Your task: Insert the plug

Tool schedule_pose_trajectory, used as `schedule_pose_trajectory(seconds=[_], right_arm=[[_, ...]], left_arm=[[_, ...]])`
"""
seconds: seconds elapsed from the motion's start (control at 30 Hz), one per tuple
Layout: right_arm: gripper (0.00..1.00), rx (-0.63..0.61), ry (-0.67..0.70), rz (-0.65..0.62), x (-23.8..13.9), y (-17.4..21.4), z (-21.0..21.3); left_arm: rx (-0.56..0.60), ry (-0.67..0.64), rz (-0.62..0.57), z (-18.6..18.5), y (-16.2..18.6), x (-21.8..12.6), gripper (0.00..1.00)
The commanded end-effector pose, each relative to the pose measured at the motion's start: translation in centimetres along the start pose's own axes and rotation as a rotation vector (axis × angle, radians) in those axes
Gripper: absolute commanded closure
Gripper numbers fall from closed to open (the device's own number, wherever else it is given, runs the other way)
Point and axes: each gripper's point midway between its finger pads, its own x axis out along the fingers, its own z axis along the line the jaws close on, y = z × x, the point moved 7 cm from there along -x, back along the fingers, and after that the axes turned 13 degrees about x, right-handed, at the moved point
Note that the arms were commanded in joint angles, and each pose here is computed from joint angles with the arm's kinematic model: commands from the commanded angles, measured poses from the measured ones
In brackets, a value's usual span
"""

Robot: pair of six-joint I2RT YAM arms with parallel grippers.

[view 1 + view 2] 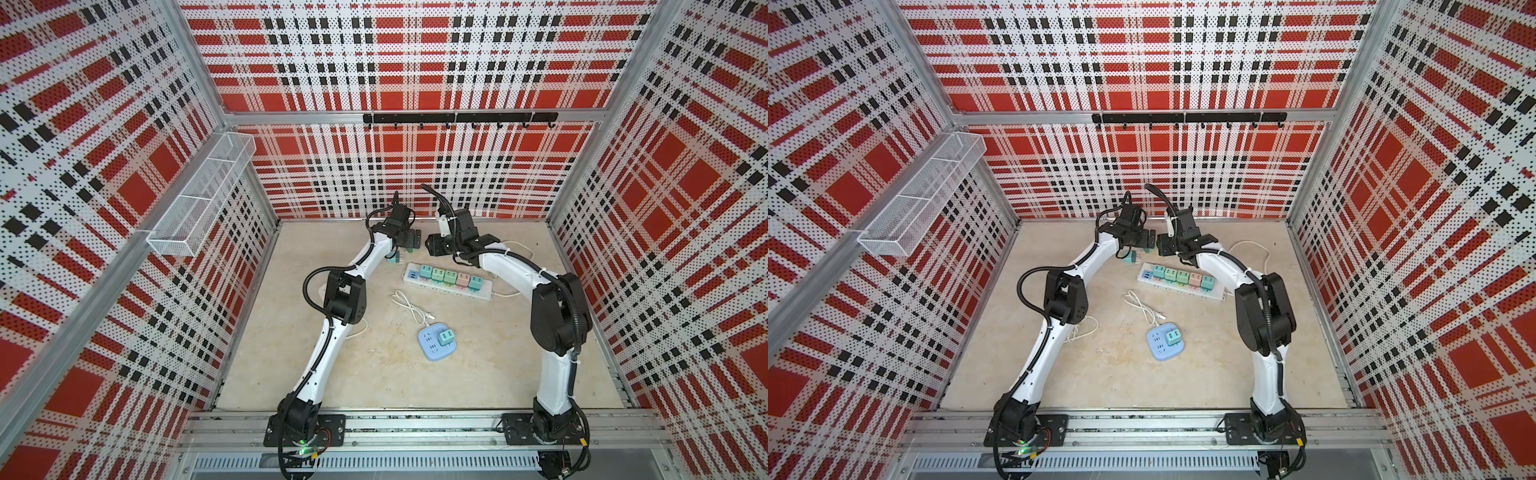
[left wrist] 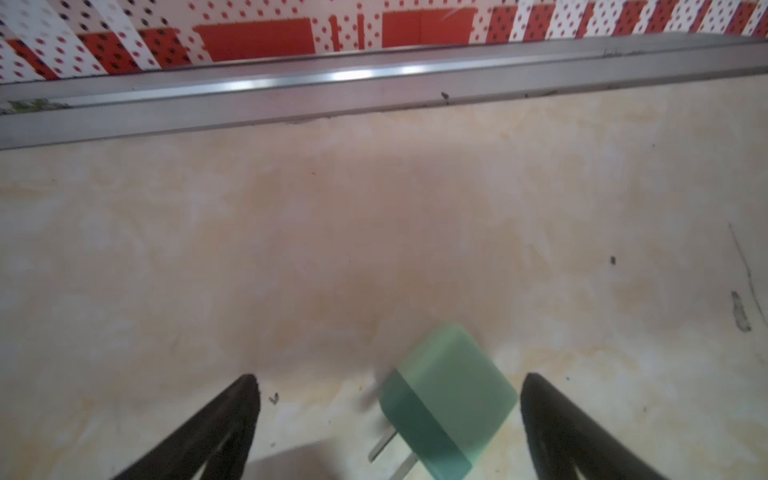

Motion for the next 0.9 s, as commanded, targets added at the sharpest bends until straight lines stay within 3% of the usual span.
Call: schedule_pose_trajectory(seconds=[0.0, 0.13, 0.2, 0.33, 0.5, 0.73, 0.87], right_arm=[[0.42, 0.009, -0.047, -0.057, -1.1, -1.0, 0.6], [0.42, 0.016, -0.056, -0.054, -1.5, -0.7, 0.6], [0.42, 0.021, -0.061, -0.052, -1.5, -0.4, 0.5], [0.41, 0.026, -0.071, -0.040, -1.5, 0.1, 0.5], [0.41, 0.031, -0.063, -0.029, -1.3, 0.8, 0.1], [0.41, 0.038, -0.068, -0.012, -0.6, 1.5, -0.2], [0.42, 0.023, -0.047, -0.040, 0.3, 0.4, -0.3]], left_arm=[[0.068, 0.041, 0.048, -0.9, 1.0, 0.5, 0.00], [0.110, -0.063, 0.110, -1.3, 2.0, 0.3, 0.01], [0.075, -0.117, 0.131, -0.5, 2.5, 0.5, 0.01], [0.010, -0.110, 0.145, 0.5, 3.0, 0.9, 0.01], [-0.084, -0.117, 0.153, 2.3, 3.5, 1.0, 0.10], [-0.172, -0.167, 0.160, 4.1, 4.2, 0.4, 0.10], [-0.093, -0.027, 0.100, 2.6, 3.1, -0.1, 0.09]])
